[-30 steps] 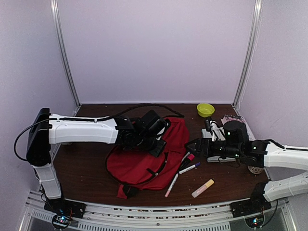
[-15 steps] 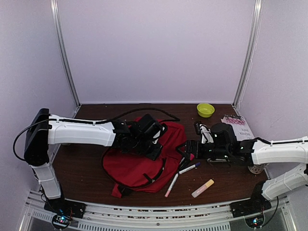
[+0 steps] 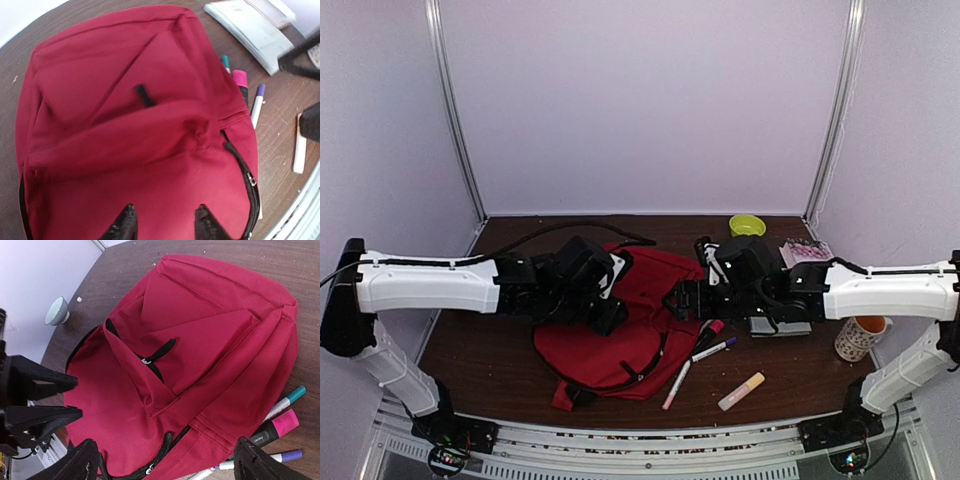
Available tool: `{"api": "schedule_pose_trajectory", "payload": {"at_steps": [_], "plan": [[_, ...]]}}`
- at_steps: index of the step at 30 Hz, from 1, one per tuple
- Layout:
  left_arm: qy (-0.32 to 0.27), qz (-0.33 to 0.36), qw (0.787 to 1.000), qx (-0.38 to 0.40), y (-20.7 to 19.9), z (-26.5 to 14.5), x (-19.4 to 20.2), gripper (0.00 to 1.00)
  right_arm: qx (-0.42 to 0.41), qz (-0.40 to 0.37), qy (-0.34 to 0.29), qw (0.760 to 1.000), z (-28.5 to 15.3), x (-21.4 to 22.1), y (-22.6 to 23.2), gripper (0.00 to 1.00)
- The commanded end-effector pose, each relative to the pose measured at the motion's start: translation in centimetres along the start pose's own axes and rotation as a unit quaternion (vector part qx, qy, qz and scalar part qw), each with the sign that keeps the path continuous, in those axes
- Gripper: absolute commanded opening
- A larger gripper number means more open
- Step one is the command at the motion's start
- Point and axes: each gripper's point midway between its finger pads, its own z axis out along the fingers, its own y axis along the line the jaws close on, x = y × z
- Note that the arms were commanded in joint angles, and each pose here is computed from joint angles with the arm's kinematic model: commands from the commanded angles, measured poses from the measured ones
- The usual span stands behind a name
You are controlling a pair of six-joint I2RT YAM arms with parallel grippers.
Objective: Pack the student bag
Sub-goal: Move the student bag to the center of the board.
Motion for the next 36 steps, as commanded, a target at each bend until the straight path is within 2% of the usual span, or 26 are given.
{"api": "schedule_pose_trajectory", "payload": {"at_steps": [1,3,6,10,12,19,24,26,31,36], "plan": [[-0.050,-0.018,0.998,-0.024,1.9,-3.5,-0.1,0.45,0.058,-0.036,0.044,0.997,0.7,2.0,-0.5,0.94],[-0.053,-0.019,0.998,-0.013,1.9,-4.7,0.6,0.47,0.058,-0.051,0.059,0.995,0.8,2.6,0.2,0.93],[-0.050,0.017,0.998,0.032,0.0,-6.1,1.8,0.49,0.043,-0.089,0.062,0.993,0.5,3.3,1.3,0.93],[-0.023,0.074,0.993,0.085,-2.7,-6.3,3.7,0.52,0.033,-0.138,0.037,0.989,-0.5,3.8,1.2,0.93],[-0.021,0.107,0.990,0.087,-3.7,-6.6,4.0,0.54,0.036,-0.146,0.025,0.988,-1.2,3.8,0.5,0.93],[-0.051,0.216,0.965,0.142,-6.4,-8.0,4.0,0.57,0.023,-0.182,-0.037,0.982,-4.0,3.4,-1.4,0.96],[-0.090,0.247,0.946,0.189,-7.6,-8.8,4.4,0.59,-0.009,-0.203,-0.084,0.976,-6.1,2.9,-1.5,0.98],[-0.079,0.259,0.944,0.189,-7.6,-8.1,5.1,0.59,-0.030,-0.208,-0.101,0.973,-6.7,3.0,-1.4,0.98],[-0.009,0.298,0.935,0.193,-8.8,-5.4,6.3,0.60,-0.067,-0.205,-0.151,0.965,-8.4,3.0,-1.6,0.99],[0.019,0.328,0.927,0.182,-9.3,-2.8,6.6,0.60,-0.060,-0.205,-0.156,0.964,-8.9,3.1,-2.2,0.99]]}}
